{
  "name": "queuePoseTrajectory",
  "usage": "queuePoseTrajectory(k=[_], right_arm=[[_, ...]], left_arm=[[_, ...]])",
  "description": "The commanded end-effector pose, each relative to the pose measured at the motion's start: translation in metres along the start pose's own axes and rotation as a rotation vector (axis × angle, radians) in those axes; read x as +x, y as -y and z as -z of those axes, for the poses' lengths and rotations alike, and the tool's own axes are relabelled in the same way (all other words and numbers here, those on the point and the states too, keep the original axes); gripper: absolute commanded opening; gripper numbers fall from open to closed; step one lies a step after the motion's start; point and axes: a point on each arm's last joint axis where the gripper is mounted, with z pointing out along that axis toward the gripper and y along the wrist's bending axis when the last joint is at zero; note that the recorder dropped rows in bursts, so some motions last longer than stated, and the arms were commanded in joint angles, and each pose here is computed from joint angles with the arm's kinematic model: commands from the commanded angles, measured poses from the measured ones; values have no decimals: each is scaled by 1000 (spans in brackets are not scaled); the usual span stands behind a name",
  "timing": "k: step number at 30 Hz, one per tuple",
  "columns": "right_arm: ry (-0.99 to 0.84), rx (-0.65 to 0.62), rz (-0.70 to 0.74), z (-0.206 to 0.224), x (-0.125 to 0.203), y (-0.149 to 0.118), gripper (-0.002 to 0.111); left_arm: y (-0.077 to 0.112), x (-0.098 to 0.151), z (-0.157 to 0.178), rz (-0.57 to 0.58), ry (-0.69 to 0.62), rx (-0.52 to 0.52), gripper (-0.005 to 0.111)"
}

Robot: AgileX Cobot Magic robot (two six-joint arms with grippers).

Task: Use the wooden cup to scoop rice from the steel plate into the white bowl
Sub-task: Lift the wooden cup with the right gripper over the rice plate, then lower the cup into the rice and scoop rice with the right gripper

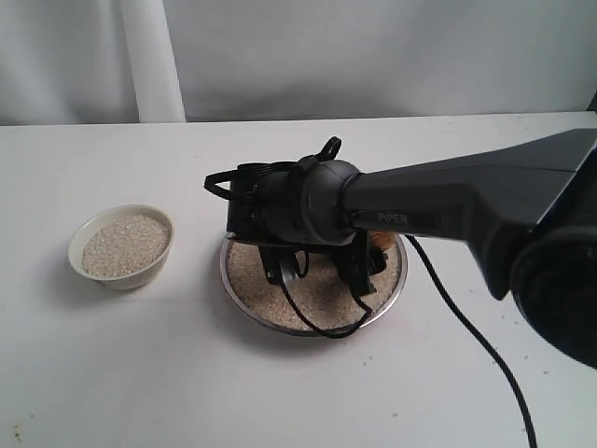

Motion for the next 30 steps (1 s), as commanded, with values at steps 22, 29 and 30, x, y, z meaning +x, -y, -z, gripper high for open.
queuePoseTrajectory(k=[22,29,30], right_arm=[[210,-141,-120,-9,-34,-18,0],[239,-150,-164,-10,-36,-17,0],[248,-158,-173,-11,-36,-17,0]], left_arm=[[0,0,0,3,7,2,0],[0,0,0,3,7,2,0],[0,0,0,3,7,2,0]])
